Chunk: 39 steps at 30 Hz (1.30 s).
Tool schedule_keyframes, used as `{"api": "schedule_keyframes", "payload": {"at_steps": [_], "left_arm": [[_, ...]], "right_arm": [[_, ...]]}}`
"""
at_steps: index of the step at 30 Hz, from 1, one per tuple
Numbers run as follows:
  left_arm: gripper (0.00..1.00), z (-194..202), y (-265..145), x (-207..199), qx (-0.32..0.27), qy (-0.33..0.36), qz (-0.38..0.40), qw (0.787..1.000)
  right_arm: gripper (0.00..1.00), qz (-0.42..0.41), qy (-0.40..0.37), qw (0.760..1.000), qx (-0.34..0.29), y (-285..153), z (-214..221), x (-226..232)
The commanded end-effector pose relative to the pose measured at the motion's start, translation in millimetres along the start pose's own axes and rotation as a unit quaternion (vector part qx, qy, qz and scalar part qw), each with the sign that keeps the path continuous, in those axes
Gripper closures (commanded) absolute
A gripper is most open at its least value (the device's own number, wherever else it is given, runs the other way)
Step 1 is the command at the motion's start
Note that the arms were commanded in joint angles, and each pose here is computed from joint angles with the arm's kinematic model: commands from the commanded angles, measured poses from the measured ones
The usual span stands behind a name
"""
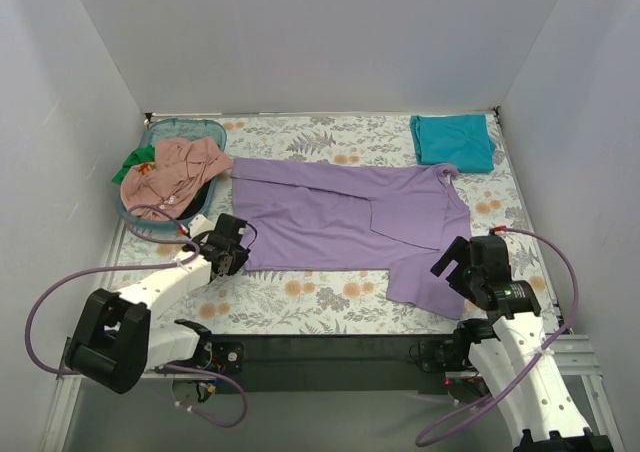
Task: Fold and stack the t-shirts
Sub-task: Flatten the tshirt out
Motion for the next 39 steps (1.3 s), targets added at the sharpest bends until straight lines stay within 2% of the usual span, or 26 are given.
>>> {"api": "schedule_keyframes", "payload": {"at_steps": [1, 2, 6, 10, 15, 22, 29, 35, 36, 38, 39], "left_arm": [[1.00, -4.2, -7.4, 5.9, -0.016, 0.003, -0.001, 1.000], [1.00, -7.1, -11.6, 4.7, -0.023, -0.003, 0.008, 1.000], [1.00, -7.7, -20.6, 4.4, -0.022, -0.010, 0.026, 0.999], [1.00, -9.0, -27.2, 3.6, -0.021, -0.022, 0.038, 0.999], [1.00, -9.6, -28.1, 7.3, -0.031, -0.029, 0.036, 0.998], [1.00, -10.6, -25.6, 6.4, -0.028, -0.018, 0.024, 0.999], [1.00, -9.5, -21.8, 7.0, -0.026, -0.017, 0.015, 0.999], [1.00, -9.1, -20.6, 8.6, -0.026, -0.017, 0.007, 0.999], [1.00, -9.2, -20.9, 9.2, -0.027, -0.018, 0.005, 0.999], [1.00, -10.2, -22.1, 8.8, -0.028, -0.019, 0.005, 0.999], [1.00, -10.6, -22.8, 9.3, -0.029, -0.019, 0.004, 0.999]], "right_arm": [[0.01, 0.048, 0.038, 0.998, 0.012, -14.3, 2.3, -8.0], [0.02, 0.067, 0.042, 0.997, 0.019, -13.9, 7.0, -15.2], [0.01, 0.047, 0.048, 0.997, 0.031, -16.4, 11.6, -13.7], [0.02, 0.065, 0.053, 0.996, 0.035, -15.8, 11.2, -14.3], [0.01, 0.123, 0.039, 0.988, 0.090, -1.0, 21.5, -21.4], [0.02, 0.099, 0.058, 0.983, 0.145, 13.3, 35.4, -14.2], [0.04, 0.109, 0.070, 0.984, 0.123, 26.6, 35.5, -18.5], [0.18, 0.107, 0.072, 0.989, 0.066, 37.9, 24.2, -18.0], [0.25, 0.105, 0.070, 0.990, 0.068, 39.8, 25.3, -18.8], [0.33, 0.091, 0.070, 0.991, 0.071, 43.3, 26.4, -16.1], [0.43, 0.086, 0.067, 0.991, 0.073, 44.7, 27.9, -16.8]]}}
Point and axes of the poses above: each gripper's point midway between its finger pads, its own y axis out along the fingers, its own x axis along the line the jaws close on, z = x × y, the point moved 7 cm from there along -y, back along the fingers, and after that the axes turned 14 degrees about y, right-handed, at the moved point
